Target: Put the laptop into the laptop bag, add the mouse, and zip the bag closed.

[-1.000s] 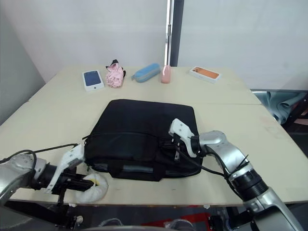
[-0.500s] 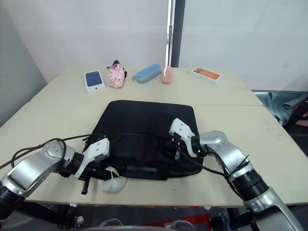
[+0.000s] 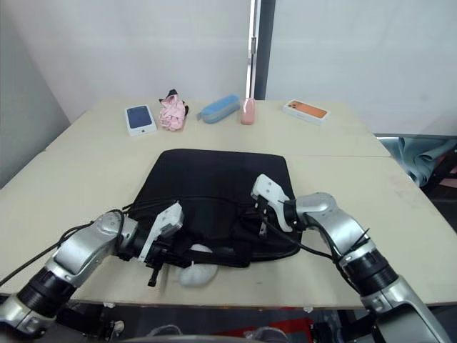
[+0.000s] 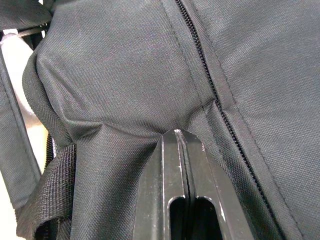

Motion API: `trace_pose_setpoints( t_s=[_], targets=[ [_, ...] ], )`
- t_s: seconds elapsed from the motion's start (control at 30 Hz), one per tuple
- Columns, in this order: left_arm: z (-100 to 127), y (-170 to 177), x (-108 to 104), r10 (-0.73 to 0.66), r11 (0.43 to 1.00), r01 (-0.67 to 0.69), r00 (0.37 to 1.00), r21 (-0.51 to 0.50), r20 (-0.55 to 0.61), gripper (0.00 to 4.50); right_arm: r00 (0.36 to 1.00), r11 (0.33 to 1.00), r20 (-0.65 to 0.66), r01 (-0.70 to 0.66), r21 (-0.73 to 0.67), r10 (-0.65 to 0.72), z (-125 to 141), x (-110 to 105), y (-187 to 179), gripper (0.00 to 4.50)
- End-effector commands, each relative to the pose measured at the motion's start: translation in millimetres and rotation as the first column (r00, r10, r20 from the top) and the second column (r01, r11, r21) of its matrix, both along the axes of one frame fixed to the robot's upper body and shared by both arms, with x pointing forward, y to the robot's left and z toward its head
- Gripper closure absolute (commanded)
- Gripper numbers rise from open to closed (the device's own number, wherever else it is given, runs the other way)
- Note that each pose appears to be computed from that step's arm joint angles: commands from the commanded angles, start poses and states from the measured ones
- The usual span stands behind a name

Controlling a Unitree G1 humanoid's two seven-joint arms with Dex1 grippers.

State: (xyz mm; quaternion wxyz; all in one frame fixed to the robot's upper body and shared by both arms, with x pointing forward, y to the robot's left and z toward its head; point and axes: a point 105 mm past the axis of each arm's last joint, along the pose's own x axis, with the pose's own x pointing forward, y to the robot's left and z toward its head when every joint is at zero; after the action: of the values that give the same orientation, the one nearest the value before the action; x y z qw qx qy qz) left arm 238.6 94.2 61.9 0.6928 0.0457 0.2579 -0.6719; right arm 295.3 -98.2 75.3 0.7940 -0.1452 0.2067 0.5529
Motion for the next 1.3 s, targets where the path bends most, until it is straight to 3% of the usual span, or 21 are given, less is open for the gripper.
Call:
trace_pose_setpoints(
  t_s=[0.03, 0.23, 0.43, 0.47, 0.63, 0.77, 0.9, 1.03, 1.13, 1.3],
  targets=[
    [1.9, -18.6, 7.0, -0.034, 0.998, 0.036, 0.999, -0.049, 0.04, 4.25, 0.968, 0.968, -0.184, 0.127, -0.215, -0.168, -62.8, -11.0, -37.7, 4.5],
    [-1.4, -27.0, 10.4, -0.027, 0.998, 0.03, 0.999, -0.057, 0.043, 4.25, 0.967, 0.967, -0.185, 0.133, -0.217, -0.174, -61.8, -12.6, -39.4, 4.5],
    [4.3, -11.9, 6.6, -0.003, 0.999, 0.002, 1.0, -0.05, -0.009, 4.25, 0.965, 0.966, -0.187, 0.139, -0.218, -0.182, -62.3, -14.5, -41.5, 4.5],
    [8.8, -3.1, 1.2, -0.016, 0.999, 0.015, 1.0, -0.04, -0.008, 3.49, 0.965, 0.966, -0.188, 0.141, -0.218, -0.184, -62.6, -15.1, -42.0, 4.5],
    [24.6, 35.3, -27.5, -0.117, 0.989, 0.116, 0.993, 0.091, 0.011, 1.79, 0.964, 0.965, -0.184, 0.15, -0.213, -0.191, -61.4, -14.4, -44.0, 4.5],
    [41.6, 52.1, -29.0, -0.11, 0.988, 0.106, 0.993, 0.11, 0.032, 1.79, 0.964, 0.966, -0.178, 0.159, -0.205, -0.197, -59.9, -11.7, -44.6, 4.5],
    [58.3, 53.2, -20.6, -0.065, 0.996, 0.06, 0.995, 0.063, 0.072, 1.79, 0.964, 0.966, -0.173, 0.167, -0.199, -0.202, -58.4, -10.2, -44.8, 4.5],
    [64.4, 51.8, -21.1, -0.053, 0.998, 0.051, 0.997, 0.029, 0.06, 1.79, 0.964, 0.966, -0.173, 0.166, -0.198, -0.201, -58.7, -11.5, -45.2, 4.5],
    [65.2, 59.2, -20.1, -0.049, 0.997, 0.045, 0.996, 0.059, 0.073, 1.79, 0.964, 0.966, -0.173, 0.169, -0.196, -0.204, -58.3, -11.5, -45.9, 4.5],
    [84.9, 79.0, -5.6, 0.002, 0.999, -0.009, 0.991, 0.049, 0.136, 1.79, 0.964, 0.965, -0.169, 0.172, -0.196, -0.206, -56.3, -11.9, -47.8, 4.5]
  ],
)
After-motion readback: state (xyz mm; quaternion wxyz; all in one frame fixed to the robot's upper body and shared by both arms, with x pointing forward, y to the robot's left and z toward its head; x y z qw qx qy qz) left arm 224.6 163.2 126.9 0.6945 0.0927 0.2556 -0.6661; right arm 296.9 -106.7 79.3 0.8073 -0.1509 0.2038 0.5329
